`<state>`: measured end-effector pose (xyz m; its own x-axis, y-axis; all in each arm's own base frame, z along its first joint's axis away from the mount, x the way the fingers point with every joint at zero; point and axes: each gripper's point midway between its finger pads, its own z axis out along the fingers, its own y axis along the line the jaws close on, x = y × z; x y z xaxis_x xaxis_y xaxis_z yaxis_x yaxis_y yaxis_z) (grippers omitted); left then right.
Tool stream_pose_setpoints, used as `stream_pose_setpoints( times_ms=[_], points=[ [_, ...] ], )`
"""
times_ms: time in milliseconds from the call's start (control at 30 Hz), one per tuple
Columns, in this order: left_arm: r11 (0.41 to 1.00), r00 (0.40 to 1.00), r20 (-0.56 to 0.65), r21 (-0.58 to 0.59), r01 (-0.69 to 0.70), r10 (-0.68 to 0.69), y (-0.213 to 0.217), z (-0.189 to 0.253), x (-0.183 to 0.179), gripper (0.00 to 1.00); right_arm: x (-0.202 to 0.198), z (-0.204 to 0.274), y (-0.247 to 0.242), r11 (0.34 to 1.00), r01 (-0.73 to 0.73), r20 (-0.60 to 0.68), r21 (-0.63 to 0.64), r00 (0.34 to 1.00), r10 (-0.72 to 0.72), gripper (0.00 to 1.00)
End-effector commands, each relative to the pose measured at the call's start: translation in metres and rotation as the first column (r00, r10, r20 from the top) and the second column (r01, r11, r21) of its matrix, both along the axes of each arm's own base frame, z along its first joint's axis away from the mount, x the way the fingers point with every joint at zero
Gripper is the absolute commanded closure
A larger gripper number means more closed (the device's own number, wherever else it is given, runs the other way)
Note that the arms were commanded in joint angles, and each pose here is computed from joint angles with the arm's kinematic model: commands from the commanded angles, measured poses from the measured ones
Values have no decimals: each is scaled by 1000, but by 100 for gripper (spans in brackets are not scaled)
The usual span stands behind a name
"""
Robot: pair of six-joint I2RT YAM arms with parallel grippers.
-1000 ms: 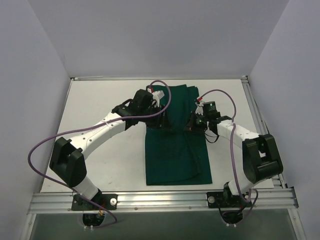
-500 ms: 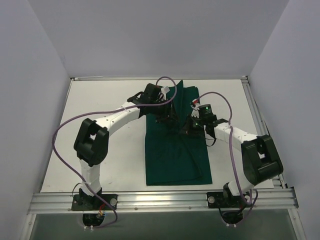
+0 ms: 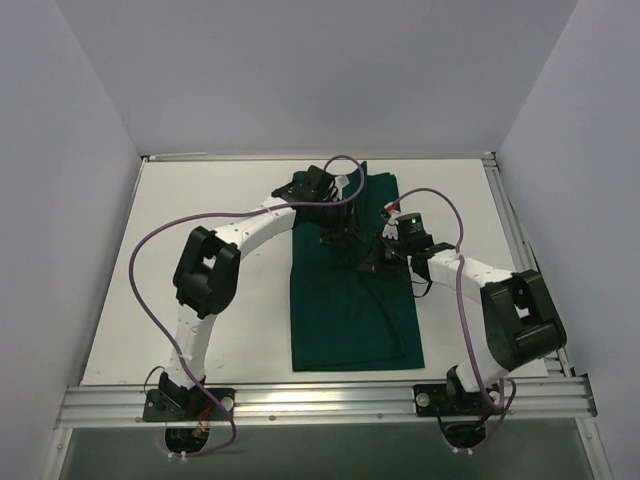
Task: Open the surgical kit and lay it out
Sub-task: Open the surgical kit at the center of the board.
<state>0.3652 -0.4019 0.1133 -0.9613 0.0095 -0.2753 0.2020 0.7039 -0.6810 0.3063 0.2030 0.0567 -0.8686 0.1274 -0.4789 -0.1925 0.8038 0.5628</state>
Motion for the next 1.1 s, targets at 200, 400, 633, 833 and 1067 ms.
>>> stream_pose_setpoints(
  times_ms=[200,400,633,833,1067],
  points=[
    [998,1000,23,58,6,-7,-5,-5,11,30,-3,17,6,1000,-20,48,20,999,19,100],
    [997,1000,7,73,6,-7,-9,-22,16,35,-4,19,9,999,-27,52,29,998,26,100],
    [1000,1000,2,23,16,-16,-20,-23,20,64,-4,20,9,999,-24,51,30,998,23,100],
    [998,996,80,65,22,-27,-5,2,24,98,0,28,-2,999,10,55,-39,998,-8,50],
    [992,986,166,126,-21,0,63,50,21,98,19,77,-30,985,103,159,-135,984,-82,43]
  ],
)
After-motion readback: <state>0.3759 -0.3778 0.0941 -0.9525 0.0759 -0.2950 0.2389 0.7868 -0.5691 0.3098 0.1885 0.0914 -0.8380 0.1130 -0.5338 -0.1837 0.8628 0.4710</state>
